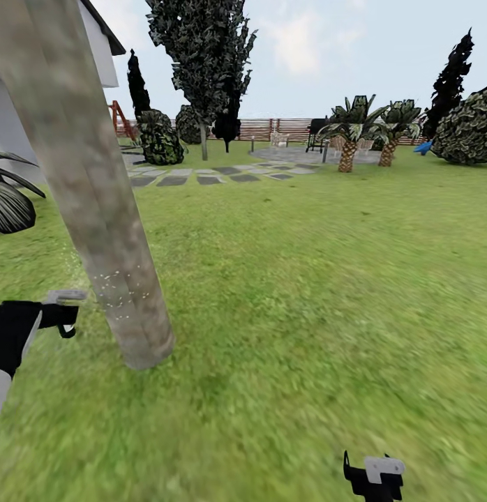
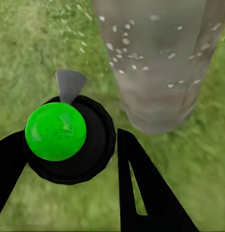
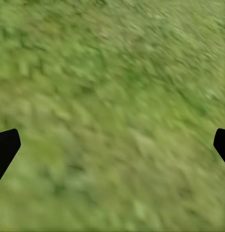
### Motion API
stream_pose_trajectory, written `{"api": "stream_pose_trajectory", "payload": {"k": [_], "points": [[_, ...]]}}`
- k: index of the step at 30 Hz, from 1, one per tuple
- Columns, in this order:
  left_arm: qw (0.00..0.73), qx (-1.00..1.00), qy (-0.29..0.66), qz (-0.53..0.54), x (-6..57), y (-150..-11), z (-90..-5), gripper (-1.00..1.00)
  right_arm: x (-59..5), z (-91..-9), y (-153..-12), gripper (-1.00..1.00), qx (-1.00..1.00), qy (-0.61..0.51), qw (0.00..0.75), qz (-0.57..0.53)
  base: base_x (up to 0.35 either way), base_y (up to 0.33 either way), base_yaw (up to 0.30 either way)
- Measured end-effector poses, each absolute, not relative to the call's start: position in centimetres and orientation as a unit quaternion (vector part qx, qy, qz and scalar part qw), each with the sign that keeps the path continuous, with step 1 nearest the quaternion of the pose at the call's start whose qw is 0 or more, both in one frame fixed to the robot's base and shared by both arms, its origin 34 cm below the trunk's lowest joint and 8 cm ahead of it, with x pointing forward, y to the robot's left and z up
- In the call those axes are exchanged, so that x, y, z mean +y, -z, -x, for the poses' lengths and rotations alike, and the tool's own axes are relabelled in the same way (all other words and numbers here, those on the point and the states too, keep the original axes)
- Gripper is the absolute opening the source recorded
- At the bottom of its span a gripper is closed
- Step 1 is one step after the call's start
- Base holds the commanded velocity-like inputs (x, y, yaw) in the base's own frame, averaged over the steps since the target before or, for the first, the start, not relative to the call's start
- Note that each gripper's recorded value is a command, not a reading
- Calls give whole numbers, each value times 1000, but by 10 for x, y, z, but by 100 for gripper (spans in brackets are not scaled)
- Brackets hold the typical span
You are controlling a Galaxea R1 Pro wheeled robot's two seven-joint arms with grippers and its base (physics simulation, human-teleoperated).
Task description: In the garden, pick up the pesticide atomizer on the floor and spray pesticide onto both trees until each tree trunk is fully covered.
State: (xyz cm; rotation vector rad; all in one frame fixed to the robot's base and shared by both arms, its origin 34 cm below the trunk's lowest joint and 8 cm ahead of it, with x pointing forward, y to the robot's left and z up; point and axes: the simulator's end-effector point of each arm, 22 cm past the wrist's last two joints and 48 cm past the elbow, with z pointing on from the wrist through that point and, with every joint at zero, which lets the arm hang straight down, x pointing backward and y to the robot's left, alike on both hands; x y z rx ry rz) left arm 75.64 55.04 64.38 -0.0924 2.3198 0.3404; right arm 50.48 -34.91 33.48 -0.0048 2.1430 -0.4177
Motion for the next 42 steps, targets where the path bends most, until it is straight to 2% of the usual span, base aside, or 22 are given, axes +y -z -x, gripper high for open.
{"api": "stream_pose_trajectory", "payload": {"k": [3,8,10,12,15,19,23,28,37,42], "points": [[387,913,-128,33,548,-639,-753,-100,-349,-505,-335,100,871,170,461,2,0,0,0],[408,911,-55,4,458,-642,-783,-100,-349,-505,-335,100,871,169,461,2,0,0,0],[420,906,-57,1,443,-669,-789,-100,-349,-505,-335,100,871,169,461,2,0,0,0],[425,903,-64,6,448,-684,-787,-100,-349,-505,-335,100,871,169,460,2,0,0,0],[420,899,-120,25,519,-707,-767,-100,-349,-505,-334,100,871,169,460,2,0,0,0],[420,895,-147,35,557,-719,-753,-100,-348,-505,-334,100,872,169,460,3,0,0,0],[421,896,-137,31,547,-715,-757,-100,-348,-505,-335,100,871,169,461,2,0,0,33],[420,903,-94,18,491,-693,-773,-100,-347,-505,-335,100,871,168,462,2,0,0,249],[392,914,-106,19,498,-660,-754,-100,-349,-505,-335,100,871,170,461,2,179,-121,55],[383,911,-147,39,517,-656,-749,-100,-349,-505,-335,100,871,170,461,2,164,-227,0]]}}
